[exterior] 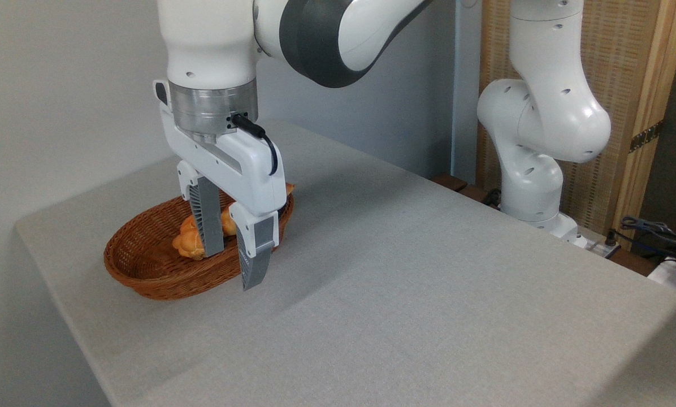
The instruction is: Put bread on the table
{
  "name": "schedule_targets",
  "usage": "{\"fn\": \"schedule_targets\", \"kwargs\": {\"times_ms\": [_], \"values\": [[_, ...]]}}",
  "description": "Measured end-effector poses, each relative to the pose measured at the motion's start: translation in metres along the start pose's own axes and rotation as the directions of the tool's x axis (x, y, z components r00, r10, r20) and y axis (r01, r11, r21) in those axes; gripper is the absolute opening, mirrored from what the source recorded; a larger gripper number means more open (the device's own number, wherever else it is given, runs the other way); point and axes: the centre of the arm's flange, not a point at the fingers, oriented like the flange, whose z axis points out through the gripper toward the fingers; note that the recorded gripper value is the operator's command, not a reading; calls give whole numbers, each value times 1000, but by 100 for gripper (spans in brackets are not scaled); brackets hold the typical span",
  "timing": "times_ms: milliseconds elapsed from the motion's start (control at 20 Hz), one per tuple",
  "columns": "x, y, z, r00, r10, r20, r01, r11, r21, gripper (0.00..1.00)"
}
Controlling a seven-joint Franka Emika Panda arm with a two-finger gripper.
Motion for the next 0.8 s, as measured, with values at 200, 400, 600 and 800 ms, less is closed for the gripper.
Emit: {"fn": "schedule_targets", "kwargs": {"times_ms": [200,400,600,800], "values": [[1,0,-2,1000,0,-4,0,1000,4,100],[2,-1,-7,1000,1,-12,-1,1000,11,100],[3,-1,-7,1000,1,-13,-1,1000,11,100],[3,-1,-7,1000,2,-11,-2,1000,12,100]]}}
